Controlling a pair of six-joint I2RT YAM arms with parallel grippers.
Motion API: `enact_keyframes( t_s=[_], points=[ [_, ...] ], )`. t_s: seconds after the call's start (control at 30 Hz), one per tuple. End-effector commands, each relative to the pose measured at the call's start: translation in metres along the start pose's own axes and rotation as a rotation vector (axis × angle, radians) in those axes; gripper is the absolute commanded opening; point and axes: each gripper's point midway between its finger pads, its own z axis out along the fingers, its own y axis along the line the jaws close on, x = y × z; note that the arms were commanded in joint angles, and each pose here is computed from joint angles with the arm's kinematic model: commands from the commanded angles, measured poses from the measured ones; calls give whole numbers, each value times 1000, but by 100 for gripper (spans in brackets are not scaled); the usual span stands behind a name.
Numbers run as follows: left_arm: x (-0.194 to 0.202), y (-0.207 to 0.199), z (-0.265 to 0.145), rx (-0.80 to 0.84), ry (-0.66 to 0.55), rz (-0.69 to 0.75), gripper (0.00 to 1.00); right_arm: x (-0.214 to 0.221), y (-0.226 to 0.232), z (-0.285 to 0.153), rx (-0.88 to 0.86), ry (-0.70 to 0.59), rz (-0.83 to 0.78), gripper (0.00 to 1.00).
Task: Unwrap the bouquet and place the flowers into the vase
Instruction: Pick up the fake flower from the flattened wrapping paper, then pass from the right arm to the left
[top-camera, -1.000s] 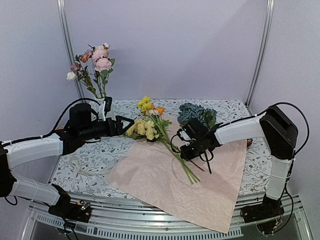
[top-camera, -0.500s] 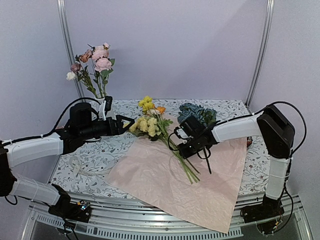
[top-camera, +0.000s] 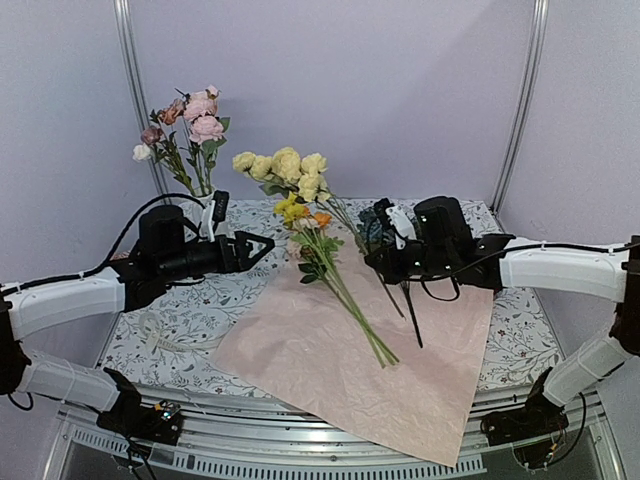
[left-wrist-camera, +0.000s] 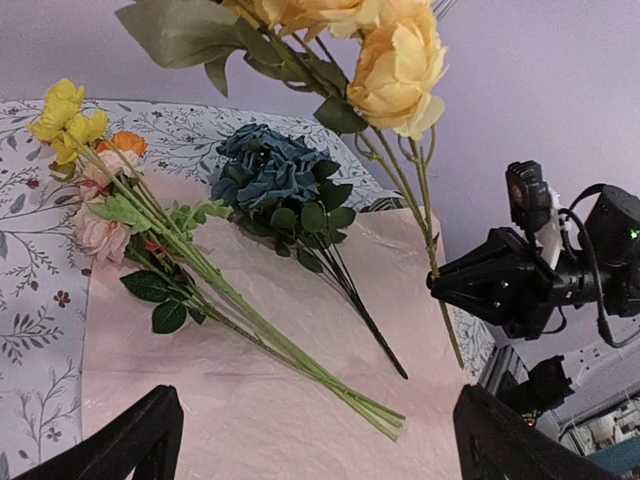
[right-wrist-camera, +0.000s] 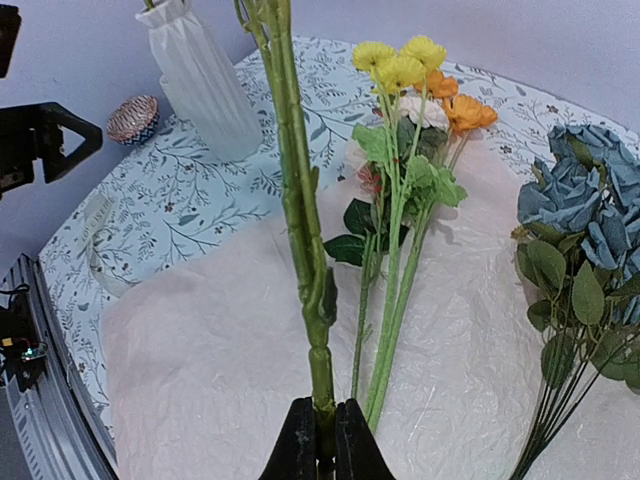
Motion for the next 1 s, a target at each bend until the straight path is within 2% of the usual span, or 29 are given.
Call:
enact_keyframes(
  t_s=[0.0,0.23,0.37,0.63,0.97],
  points=[
    [-22,-46,-7,137,-78,32,97,-37,19,-35,-105,-194,-6,4],
    [-23,-83,-10,251,-130,73,97,-59,48,-87,-278,-384,-23,5],
    [-24,-99,-12,298,-153,99,96,-66,60,-106,-352,-447,-32,6],
    [-28,-126,-19,372,-202,146,96,-70,79,-128,-488,-526,-32,6],
    [-24,-144,-24,445,-244,174,96,-64,105,-122,-608,-523,-8,7]
  ],
)
